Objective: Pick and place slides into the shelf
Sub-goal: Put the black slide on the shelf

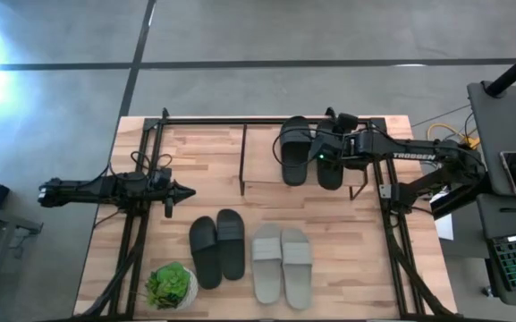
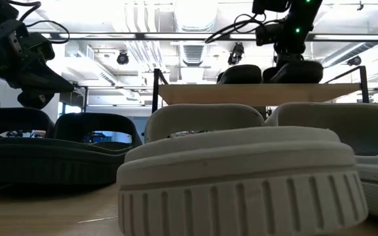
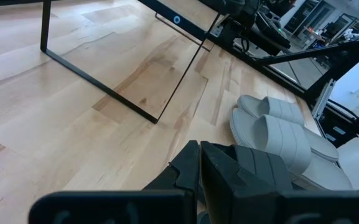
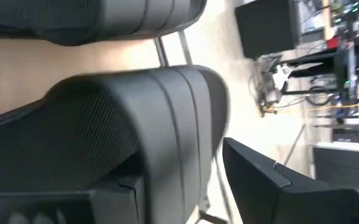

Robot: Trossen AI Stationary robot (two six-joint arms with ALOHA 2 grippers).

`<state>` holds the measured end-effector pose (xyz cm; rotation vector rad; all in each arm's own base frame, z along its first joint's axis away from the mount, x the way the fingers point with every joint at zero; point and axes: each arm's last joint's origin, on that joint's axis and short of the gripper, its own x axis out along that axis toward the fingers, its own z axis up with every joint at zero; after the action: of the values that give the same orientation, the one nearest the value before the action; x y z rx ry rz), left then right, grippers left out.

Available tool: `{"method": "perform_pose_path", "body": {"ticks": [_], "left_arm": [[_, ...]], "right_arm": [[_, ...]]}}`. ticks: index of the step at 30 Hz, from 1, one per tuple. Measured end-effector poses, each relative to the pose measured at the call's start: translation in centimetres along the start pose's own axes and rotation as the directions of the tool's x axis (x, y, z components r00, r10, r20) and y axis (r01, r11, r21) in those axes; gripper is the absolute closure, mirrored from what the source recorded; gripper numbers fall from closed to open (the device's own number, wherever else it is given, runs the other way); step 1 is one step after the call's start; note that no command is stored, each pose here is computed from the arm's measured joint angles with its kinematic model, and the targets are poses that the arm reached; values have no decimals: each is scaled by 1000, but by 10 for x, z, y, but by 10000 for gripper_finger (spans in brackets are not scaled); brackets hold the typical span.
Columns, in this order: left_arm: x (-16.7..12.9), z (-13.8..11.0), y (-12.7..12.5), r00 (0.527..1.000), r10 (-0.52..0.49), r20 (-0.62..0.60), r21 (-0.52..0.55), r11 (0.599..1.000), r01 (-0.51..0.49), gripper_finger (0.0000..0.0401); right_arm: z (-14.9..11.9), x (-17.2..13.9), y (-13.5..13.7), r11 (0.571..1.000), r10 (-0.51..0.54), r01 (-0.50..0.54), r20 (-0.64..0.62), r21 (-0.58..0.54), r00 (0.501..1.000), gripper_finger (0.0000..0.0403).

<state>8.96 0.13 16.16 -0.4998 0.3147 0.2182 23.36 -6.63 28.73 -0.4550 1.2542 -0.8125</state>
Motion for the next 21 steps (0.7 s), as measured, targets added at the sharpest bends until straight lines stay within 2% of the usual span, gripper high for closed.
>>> {"method": "perform_pose_path", "body": {"ticks": [4,7,10,13,17,21], "left_arm": [[0,0,0,1000,0,0,0,1000,0,401],[0,0,0,1000,0,0,0,1000,0,401],[0,0,0,1000,0,0,0,1000,0,401],[0,0,0,1000,0,0,0,1000,0,401],[0,0,0,1000,0,0,0,1000,0,401],[0,0,0,1000,0,0,0,1000,0,401]], "right_arm": [[-3,-4,0,1000,17,-17,-4,24,1000,241],[-8,-6,1,993,119,-119,-21,26,993,241],[-10,-9,2,985,170,-169,-43,39,984,241],[-12,-16,2,981,185,-181,-51,67,981,241],[-9,-29,-3,972,208,-207,7,107,978,241],[-6,-36,-10,979,165,-168,36,117,986,241]]}}
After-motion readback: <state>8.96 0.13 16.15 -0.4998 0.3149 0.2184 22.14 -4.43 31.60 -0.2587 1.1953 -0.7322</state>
